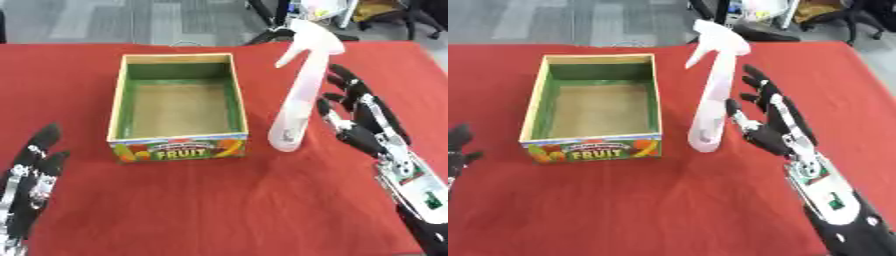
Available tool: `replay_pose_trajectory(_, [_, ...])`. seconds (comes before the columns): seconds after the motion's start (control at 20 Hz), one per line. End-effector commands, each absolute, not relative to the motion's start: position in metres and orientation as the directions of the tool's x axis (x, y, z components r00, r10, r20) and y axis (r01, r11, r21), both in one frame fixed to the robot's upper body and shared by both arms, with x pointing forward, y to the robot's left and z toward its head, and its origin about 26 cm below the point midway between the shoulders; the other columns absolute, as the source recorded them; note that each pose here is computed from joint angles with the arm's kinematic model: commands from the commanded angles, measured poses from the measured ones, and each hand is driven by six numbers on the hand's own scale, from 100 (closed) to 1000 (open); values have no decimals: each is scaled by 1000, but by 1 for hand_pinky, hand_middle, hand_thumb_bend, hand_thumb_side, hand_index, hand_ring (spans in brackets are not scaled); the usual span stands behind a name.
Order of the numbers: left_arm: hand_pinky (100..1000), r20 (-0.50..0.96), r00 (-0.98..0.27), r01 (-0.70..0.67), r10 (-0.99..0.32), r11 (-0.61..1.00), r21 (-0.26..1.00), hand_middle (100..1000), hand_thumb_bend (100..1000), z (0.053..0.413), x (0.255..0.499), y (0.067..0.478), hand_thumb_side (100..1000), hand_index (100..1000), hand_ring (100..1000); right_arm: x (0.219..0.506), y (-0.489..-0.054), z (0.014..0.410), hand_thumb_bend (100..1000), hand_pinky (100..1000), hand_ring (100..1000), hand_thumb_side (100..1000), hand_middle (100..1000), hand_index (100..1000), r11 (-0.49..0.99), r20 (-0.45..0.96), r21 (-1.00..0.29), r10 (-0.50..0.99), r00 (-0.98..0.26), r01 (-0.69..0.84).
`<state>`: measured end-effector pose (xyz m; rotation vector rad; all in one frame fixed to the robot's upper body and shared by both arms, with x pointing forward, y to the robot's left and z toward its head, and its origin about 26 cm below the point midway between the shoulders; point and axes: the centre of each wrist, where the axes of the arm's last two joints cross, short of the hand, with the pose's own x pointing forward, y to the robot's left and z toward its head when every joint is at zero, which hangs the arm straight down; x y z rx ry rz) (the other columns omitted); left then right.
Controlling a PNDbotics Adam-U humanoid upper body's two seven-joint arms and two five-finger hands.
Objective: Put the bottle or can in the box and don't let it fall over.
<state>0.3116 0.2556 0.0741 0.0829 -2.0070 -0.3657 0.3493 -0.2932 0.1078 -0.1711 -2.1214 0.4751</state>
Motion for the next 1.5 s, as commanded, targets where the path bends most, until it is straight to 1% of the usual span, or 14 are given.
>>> replay_pose_trajectory(0.05, [874, 853, -471, 97, -226, 948, 304, 956, 489, 81, 312, 258, 752, 898, 1000, 352, -300, 118, 243, 869, 1000, 456, 1000, 1000, 907, 754, -417, 311, -579, -56])
replay_pose_trajectory(1.5, [874, 853, -471, 101, -224, 947, 304, 956, 489, 81, 312, 257, 753, 898, 1000, 363, -290, 129, 246, 866, 1000, 463, 1000, 1000, 883, 746, -452, 295, -597, -129])
